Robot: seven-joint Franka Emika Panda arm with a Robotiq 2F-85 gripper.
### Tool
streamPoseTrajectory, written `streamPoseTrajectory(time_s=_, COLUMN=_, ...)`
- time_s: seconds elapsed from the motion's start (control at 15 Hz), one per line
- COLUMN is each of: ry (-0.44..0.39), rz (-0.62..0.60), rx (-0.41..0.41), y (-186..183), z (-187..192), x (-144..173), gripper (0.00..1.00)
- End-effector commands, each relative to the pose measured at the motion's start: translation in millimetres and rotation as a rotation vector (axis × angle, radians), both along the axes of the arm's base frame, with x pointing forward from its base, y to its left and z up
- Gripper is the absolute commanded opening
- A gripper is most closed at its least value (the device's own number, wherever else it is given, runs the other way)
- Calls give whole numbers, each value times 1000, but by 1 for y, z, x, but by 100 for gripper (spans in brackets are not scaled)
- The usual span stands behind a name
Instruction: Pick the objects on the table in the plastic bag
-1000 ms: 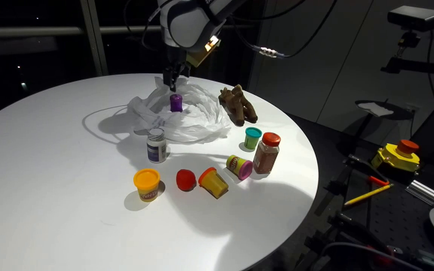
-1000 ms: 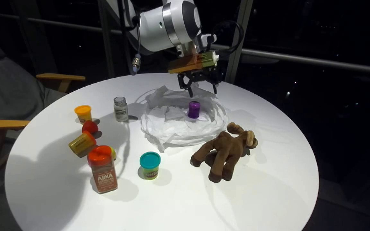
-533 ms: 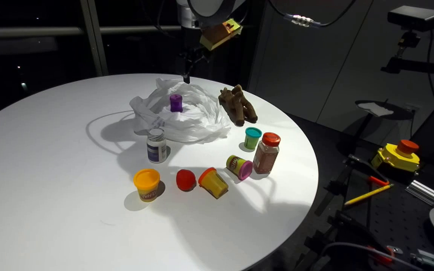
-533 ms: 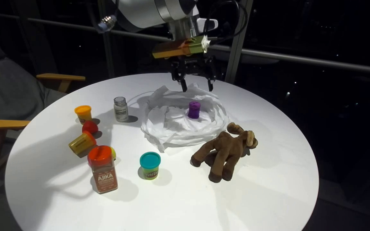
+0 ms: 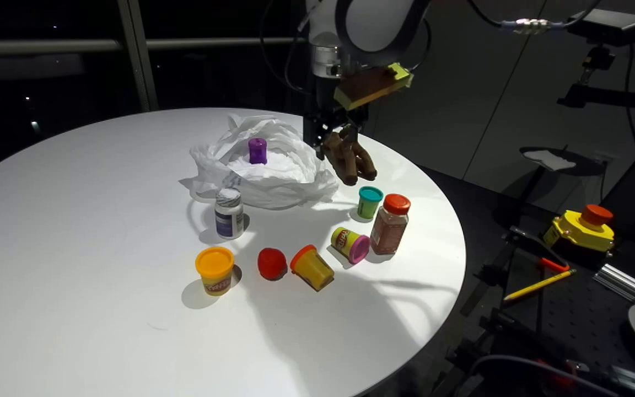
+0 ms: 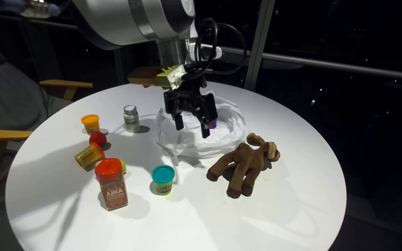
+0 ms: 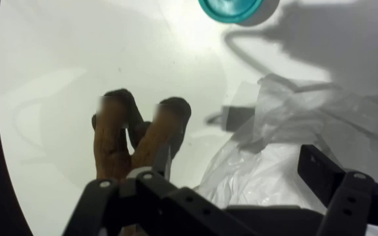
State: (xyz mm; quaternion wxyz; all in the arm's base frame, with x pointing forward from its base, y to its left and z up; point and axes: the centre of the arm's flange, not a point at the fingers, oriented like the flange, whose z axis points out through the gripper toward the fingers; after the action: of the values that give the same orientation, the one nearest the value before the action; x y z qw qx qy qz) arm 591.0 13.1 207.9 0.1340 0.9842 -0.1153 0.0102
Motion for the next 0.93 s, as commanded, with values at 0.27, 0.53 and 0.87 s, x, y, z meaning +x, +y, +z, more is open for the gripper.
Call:
streamPoseTrajectory(time_s=0.27, ry=-54, rz=-173, rx=149, y=-15, z=12, x=-126, gripper=100)
streamPoseTrajectory(time_s=0.53, ry=-161, rz=-177, rx=200, y=-23, z=-1, x=-137, gripper=100)
streamPoseTrajectory(time_s=0.87, ry=-244, rz=-142, rx=209, y=-17, z=-9, x=-124, gripper=100)
